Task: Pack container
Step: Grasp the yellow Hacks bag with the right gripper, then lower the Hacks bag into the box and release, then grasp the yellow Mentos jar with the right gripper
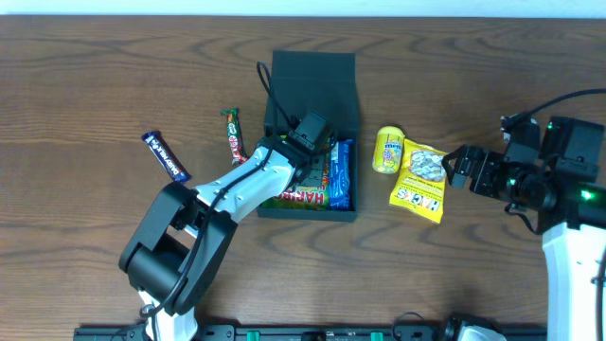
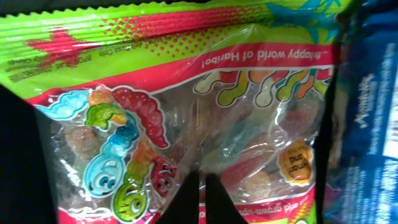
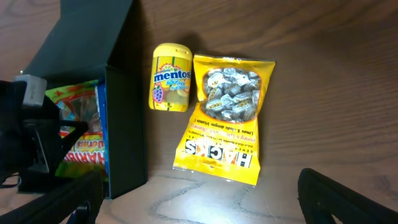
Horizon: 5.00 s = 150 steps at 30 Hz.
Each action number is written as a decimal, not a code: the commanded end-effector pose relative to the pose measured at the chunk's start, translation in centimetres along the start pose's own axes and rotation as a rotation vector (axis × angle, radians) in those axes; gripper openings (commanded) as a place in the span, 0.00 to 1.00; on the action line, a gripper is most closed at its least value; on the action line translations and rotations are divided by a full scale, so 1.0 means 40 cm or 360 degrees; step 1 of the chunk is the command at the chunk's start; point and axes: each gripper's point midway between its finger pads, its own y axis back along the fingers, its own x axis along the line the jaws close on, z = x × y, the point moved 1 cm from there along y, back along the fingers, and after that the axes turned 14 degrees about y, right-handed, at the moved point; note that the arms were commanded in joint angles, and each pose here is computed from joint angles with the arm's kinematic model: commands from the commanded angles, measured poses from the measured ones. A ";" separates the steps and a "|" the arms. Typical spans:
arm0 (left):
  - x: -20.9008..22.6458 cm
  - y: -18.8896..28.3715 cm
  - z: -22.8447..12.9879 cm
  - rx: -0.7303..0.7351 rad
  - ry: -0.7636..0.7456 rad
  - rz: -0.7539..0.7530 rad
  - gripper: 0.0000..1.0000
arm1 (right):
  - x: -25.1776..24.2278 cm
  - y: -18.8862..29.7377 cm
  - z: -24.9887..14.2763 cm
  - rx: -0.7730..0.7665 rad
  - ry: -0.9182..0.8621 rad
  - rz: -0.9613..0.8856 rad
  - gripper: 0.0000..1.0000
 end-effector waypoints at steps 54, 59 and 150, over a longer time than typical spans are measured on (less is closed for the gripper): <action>0.212 0.496 0.158 -0.0686 0.0263 0.0134 0.39 | -0.082 -0.321 0.000 0.0269 -0.0266 0.0187 0.01; 0.209 0.497 0.162 -0.0699 0.0310 0.0115 0.40 | 0.057 -0.208 0.099 0.0047 -0.0039 0.0336 0.01; 0.328 0.688 0.130 -0.0898 0.0524 0.0049 0.64 | 0.235 -0.308 0.197 0.0298 -0.0023 -0.0423 0.87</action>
